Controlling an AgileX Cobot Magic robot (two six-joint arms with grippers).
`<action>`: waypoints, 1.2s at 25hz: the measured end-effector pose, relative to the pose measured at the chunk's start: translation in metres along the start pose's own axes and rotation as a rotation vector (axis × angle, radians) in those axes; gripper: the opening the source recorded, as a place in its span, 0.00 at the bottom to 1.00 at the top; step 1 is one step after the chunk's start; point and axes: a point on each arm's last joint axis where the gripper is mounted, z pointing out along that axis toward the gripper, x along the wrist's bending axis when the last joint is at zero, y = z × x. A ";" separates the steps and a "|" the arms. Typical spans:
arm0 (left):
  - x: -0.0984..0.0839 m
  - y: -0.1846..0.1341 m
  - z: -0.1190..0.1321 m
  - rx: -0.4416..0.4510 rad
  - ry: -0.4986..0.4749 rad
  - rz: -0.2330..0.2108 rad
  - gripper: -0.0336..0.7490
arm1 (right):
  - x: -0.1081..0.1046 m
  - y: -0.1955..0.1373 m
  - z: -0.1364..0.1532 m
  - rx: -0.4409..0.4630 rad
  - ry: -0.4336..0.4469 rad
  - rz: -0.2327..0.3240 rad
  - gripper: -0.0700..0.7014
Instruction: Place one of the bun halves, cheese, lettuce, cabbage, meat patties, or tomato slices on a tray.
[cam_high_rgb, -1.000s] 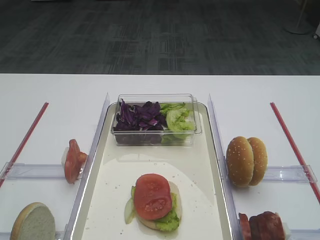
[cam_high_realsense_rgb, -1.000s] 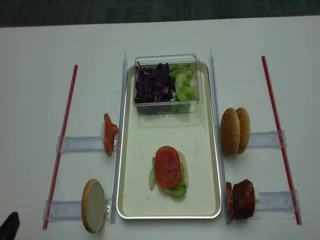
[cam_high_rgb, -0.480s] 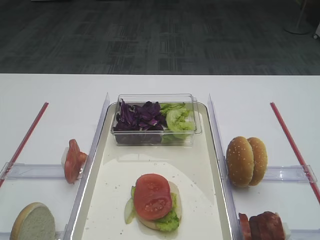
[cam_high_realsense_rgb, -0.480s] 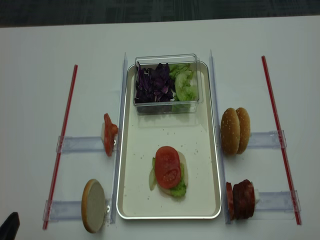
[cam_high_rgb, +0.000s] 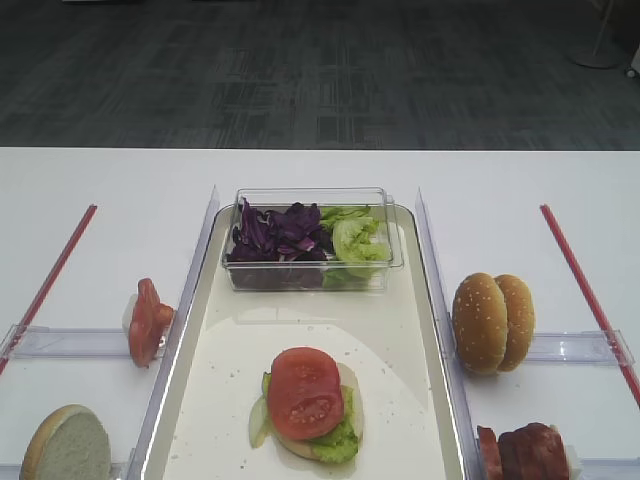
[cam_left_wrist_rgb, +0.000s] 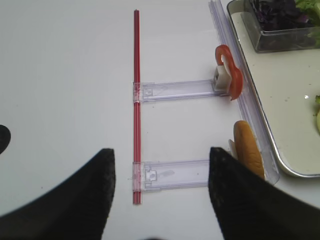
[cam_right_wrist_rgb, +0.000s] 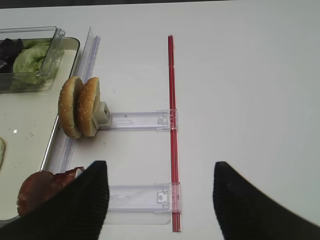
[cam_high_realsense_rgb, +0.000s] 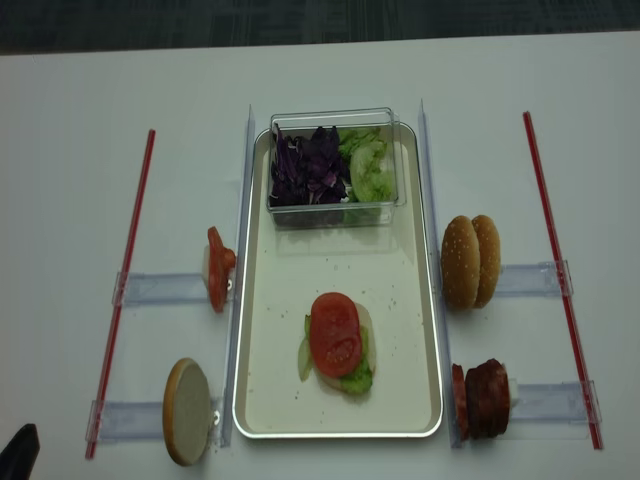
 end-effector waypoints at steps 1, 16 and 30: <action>0.000 0.000 0.000 0.000 0.000 0.000 0.53 | 0.000 0.000 0.000 0.000 0.000 0.000 0.71; 0.000 0.000 0.000 0.000 0.000 0.000 0.53 | 0.000 0.000 0.000 0.000 0.000 0.000 0.71; 0.000 0.000 0.000 0.000 0.000 0.000 0.53 | 0.000 0.000 0.000 0.000 0.000 0.000 0.71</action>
